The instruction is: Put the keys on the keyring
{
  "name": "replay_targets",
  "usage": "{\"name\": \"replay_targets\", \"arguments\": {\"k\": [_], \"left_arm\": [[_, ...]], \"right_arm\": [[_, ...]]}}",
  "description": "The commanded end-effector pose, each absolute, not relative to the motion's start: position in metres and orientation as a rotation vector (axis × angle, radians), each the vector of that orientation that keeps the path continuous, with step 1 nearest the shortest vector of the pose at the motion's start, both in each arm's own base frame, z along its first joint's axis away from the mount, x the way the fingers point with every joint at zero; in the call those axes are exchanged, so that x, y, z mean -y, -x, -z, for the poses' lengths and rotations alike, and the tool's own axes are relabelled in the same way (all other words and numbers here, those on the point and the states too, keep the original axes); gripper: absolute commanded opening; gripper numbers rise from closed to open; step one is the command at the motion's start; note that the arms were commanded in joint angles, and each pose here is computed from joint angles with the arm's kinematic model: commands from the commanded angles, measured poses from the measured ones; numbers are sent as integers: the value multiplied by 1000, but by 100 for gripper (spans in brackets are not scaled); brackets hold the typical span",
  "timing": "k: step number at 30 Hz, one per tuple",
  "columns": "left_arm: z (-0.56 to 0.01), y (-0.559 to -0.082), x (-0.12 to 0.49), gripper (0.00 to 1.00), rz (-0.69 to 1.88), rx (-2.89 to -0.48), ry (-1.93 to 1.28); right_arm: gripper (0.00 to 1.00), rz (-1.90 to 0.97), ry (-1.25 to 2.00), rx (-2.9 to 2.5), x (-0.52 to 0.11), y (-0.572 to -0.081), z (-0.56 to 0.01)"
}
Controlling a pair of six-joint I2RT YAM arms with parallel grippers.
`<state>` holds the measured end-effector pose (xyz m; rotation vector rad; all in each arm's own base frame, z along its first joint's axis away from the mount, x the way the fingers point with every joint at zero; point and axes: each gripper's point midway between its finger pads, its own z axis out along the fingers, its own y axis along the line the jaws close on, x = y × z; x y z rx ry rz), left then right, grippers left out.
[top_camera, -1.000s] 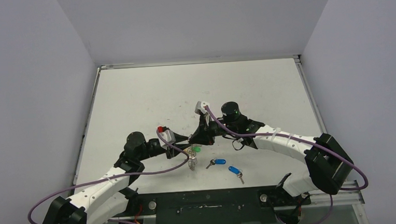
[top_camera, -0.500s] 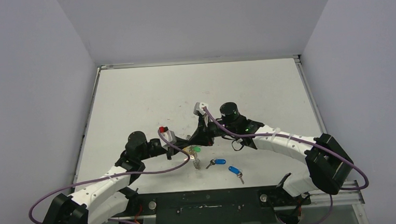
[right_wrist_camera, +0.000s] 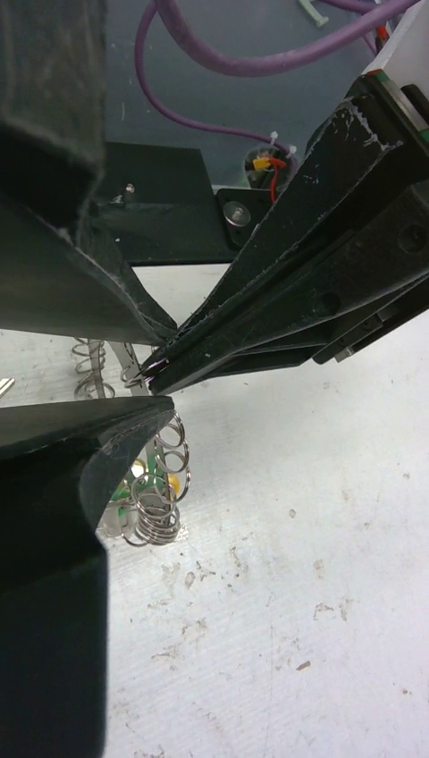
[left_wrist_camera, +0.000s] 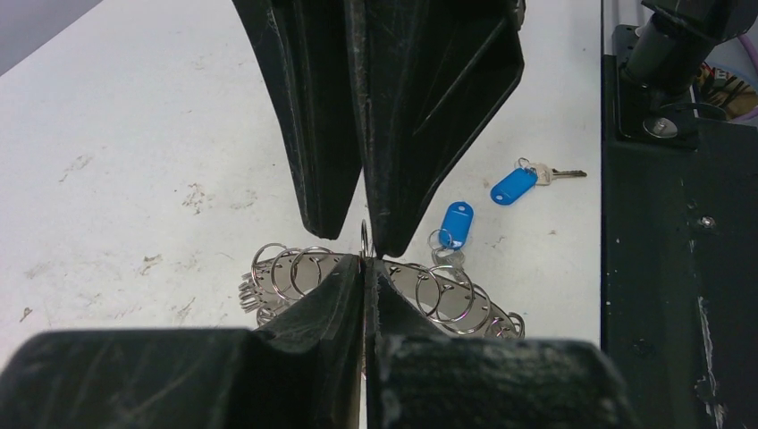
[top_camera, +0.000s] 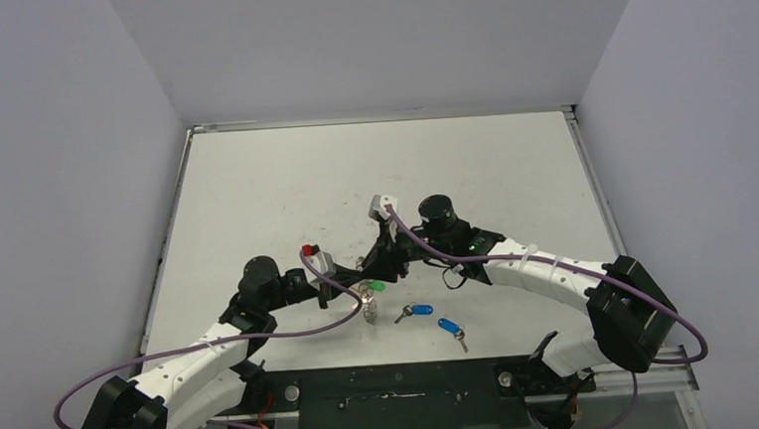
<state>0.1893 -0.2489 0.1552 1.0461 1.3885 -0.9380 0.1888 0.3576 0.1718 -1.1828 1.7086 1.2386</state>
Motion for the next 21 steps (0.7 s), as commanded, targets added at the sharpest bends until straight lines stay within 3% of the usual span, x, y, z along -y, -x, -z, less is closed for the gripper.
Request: {"name": "replay_targets", "arguments": {"k": [1,5,9,21], "left_arm": [[-177,-194,248,0,923,-1314,-978],[-177,-194,247,0,929,-1320,-950],[-177,-193,246,0,931,-1321,-940],[-181,-189,245,0,937,-1298,-949]], "right_arm": [[33,-1189,1150,-1624,-362,-201,-199],[41,-1147,1133,-1610,-356,-203,-201],[42,-1106,1142,-1600,-346,-205,-196],[36,-1078,1276,-1401,-340,-193,-178]]}}
